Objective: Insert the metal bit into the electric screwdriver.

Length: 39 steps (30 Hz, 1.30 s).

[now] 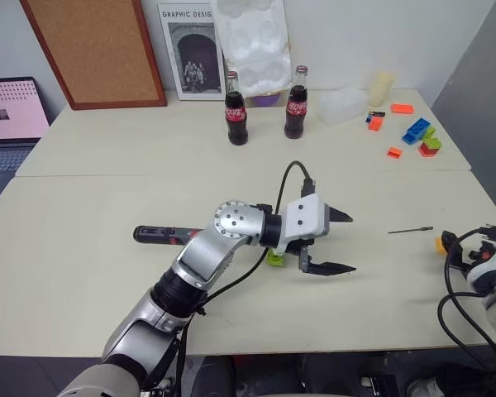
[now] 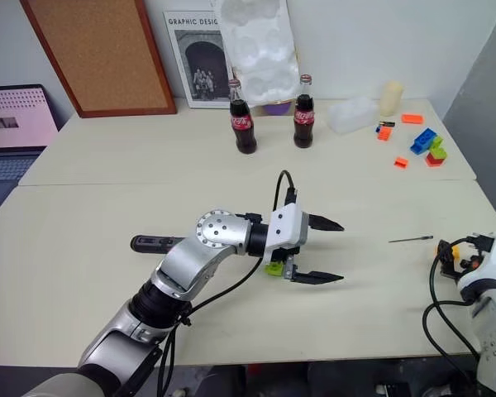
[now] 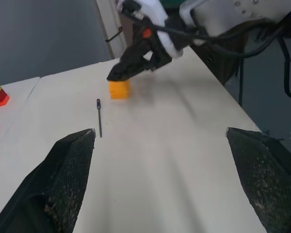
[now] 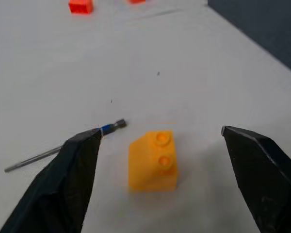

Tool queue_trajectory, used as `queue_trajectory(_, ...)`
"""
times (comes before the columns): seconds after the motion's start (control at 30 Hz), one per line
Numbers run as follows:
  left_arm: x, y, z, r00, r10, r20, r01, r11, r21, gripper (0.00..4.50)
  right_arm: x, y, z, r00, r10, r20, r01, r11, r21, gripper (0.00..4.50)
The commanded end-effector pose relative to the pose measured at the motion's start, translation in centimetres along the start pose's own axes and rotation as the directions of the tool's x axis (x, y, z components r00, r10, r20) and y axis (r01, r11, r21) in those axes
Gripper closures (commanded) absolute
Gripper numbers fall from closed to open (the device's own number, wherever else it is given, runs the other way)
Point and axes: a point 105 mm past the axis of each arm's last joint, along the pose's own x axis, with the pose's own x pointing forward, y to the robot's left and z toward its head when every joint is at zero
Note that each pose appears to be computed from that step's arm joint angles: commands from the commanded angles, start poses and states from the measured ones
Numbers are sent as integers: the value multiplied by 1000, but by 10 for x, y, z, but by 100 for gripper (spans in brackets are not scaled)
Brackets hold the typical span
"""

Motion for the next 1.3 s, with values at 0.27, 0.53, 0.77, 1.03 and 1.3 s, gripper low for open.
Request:
queue_trajectory(0.27,-127,7,-11,963,112,-247,-112,994,14,0,-64,152,25,650,744,-156,-746,584,-321,2)
queue_trajectory(0.53,-167,-23,-33,904,56,-423,-85,995,-51,0,-69,214,-14,372,855,-361,-866,180,-466,2)
queue_trajectory(0.77,-162,-34,-40,893,33,-450,-56,998,-40,0,-58,249,-34,250,877,-409,-737,-102,-668,2)
queue_trajectory(1.03,-154,-39,-35,908,16,-419,-41,998,-51,0,-49,275,-44,236,896,-377,-595,-174,-785,20)
queue_trajectory(1.3,-151,-36,-35,911,23,-411,-42,998,-38,0,-38,278,-42,288,899,-330,-519,-143,-843,185)
